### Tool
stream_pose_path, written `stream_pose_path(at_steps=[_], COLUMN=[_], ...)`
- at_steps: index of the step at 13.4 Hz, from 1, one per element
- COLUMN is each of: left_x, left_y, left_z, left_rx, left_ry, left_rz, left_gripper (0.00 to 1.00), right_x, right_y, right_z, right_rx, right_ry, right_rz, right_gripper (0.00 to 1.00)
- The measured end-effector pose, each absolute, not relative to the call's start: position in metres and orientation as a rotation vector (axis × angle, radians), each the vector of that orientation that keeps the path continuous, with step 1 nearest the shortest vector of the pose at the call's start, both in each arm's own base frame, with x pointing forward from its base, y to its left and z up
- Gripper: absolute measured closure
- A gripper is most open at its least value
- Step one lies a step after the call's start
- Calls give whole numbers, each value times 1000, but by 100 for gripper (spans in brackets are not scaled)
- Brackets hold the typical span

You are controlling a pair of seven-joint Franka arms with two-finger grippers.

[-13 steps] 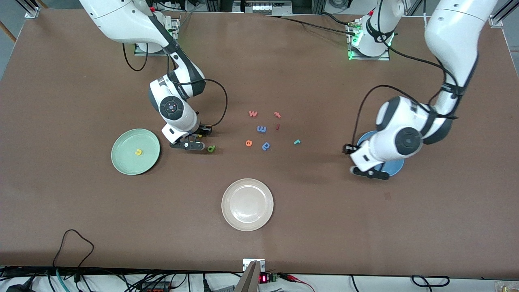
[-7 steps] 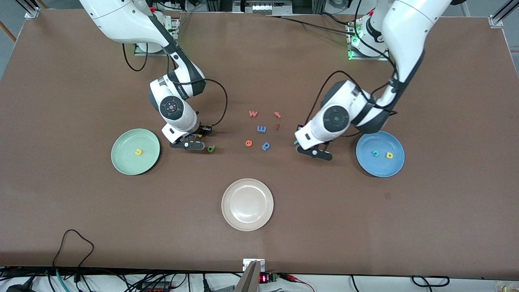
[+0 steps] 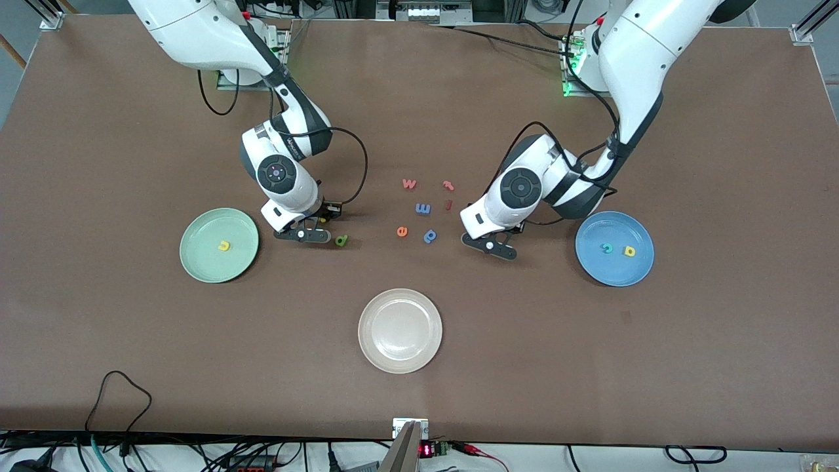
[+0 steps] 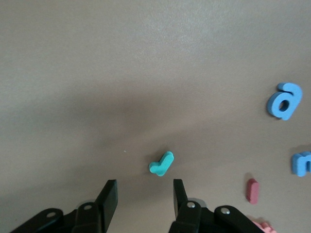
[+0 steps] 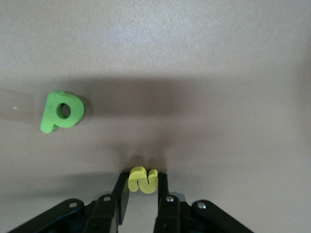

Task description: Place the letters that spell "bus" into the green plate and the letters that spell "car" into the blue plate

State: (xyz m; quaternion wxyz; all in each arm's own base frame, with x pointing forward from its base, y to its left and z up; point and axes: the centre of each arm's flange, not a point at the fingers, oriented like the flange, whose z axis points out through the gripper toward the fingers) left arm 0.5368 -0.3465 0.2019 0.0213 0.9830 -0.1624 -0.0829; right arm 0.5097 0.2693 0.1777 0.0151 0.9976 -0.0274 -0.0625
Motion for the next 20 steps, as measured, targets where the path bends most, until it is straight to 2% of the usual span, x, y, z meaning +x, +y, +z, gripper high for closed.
stream_pose_path(at_steps=[3,7,10,14,15,16,18,19,20], left_x=[537,534,529,528,528,528,527,527,527], left_y=[-350,-355,-361,-361,-361,-361,-362,-362,-362], left_z=[194,180,176,173,172,172,172,172,172], left_rx=[3034,3016,3013,3012,3013,3018,3023,3023,3024], left_ry=[-510,-512,-528,-529,-531,-547,-566,-568,-568], left_rz=[-232,-229,-237,-246,-247,-240,-233,-232,-232], left_gripper=[47,47,47,49,49,50,52,52,52], right_x=[531,570,583,584,584,584,586,588,590], right_y=[248,156,83,56,54,52,52,53,57], right_z=[205,245,238,216,212,209,212,216,222], right_rx=[3118,3121,3120,3112,3112,3113,3113,3114,3116], right_ry=[-72,60,133,167,170,172,173,175,183], right_rz=[-138,-115,-137,-166,-169,-173,-162,-147,-127], right_gripper=[72,72,72,72,65,48,28,21,7])
